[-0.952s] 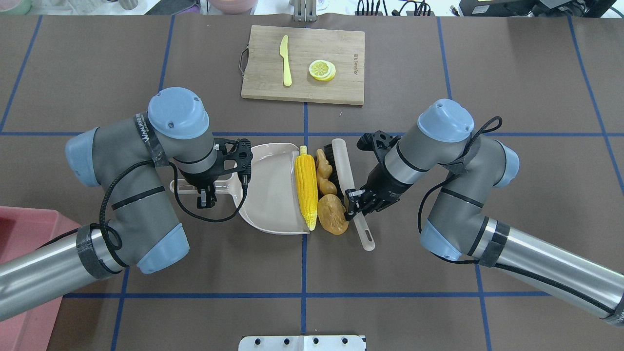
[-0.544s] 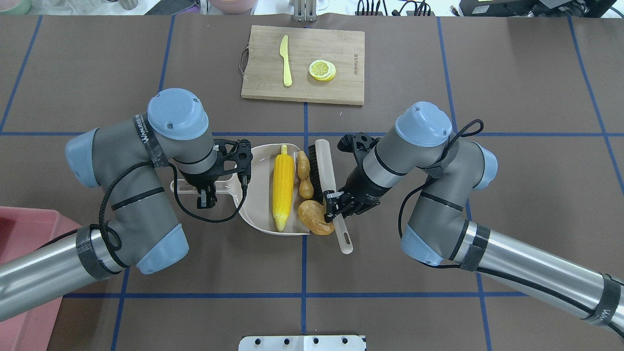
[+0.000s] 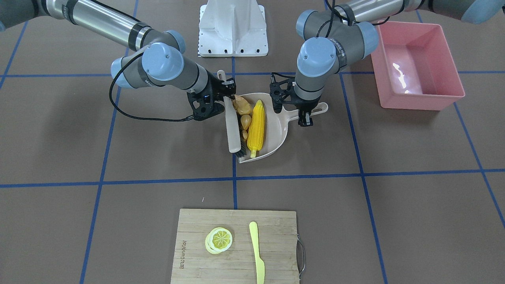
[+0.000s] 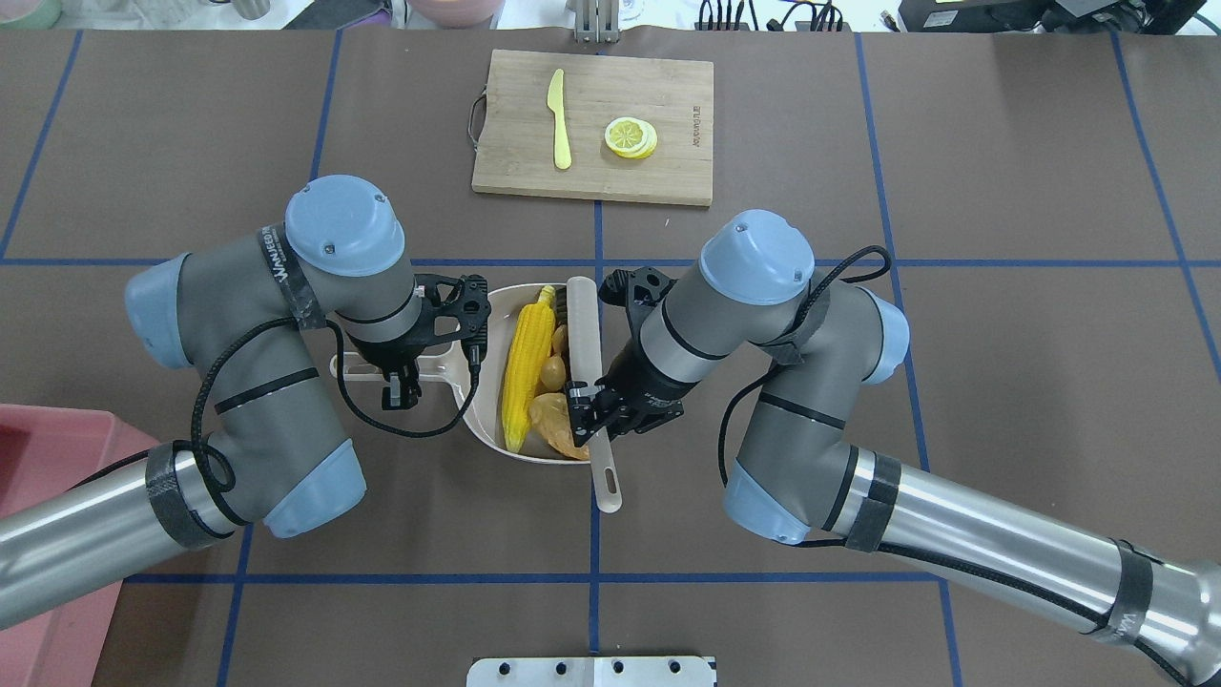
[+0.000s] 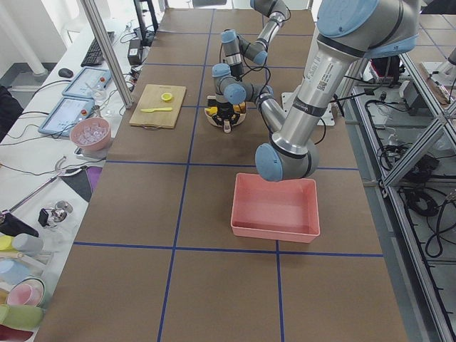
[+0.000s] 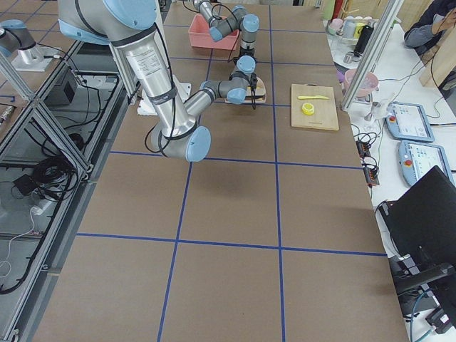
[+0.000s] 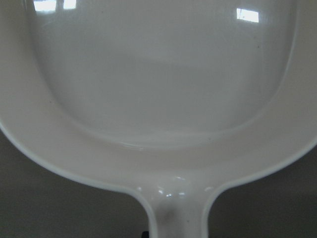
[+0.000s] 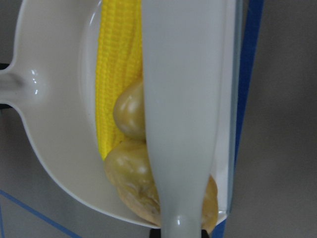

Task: Sweep and dump trash into bin
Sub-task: 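Sweep the corn, ginger and potato into the dustpan with the right brush, then lift the brush away with the right gripper while the left carries the dustpan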

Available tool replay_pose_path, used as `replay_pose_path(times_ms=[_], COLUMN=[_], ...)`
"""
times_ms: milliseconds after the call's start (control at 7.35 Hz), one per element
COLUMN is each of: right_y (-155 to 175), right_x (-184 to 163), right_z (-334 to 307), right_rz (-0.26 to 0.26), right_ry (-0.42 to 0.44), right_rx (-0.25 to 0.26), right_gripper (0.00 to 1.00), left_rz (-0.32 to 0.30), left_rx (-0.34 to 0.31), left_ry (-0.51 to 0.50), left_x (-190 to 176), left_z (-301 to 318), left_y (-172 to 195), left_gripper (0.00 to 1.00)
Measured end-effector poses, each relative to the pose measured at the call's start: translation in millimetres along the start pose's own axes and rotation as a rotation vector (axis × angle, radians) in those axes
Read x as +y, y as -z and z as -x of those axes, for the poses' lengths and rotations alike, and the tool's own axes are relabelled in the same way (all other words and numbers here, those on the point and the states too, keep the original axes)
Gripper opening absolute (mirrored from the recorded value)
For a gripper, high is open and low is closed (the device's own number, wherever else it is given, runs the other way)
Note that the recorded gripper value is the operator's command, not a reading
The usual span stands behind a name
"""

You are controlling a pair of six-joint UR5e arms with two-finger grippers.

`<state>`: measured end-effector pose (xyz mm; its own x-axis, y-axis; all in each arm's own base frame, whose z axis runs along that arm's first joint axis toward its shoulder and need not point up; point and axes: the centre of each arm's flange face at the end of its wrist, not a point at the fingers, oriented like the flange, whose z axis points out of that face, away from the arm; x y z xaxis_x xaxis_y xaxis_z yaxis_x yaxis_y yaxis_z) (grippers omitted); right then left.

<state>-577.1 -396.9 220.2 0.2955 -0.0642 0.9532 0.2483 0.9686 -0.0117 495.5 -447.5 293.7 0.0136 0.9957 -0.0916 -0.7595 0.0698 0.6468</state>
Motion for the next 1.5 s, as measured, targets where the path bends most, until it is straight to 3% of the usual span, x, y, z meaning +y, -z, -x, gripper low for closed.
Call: replay_pose_path(times_ms=[952, 1497], right_y=[11.6, 65.6], right_x=[9.3, 23.3], right_z=[61.9, 79.9], right_rz=[-0.005, -0.013], right_ry=[-0.042, -0.078], right_rx=[-0.004, 0.017], right_gripper=[0.0, 0.0], left_rz=[-0.01, -0.032], left_rx=[-0.005, -0.013], left_ry=[-0.007, -0.016], left_x=[5.5, 5.9], left_z=[0.5, -1.0], left_y=[-3.8, -5.1], left_gripper=[0.0, 0.0])
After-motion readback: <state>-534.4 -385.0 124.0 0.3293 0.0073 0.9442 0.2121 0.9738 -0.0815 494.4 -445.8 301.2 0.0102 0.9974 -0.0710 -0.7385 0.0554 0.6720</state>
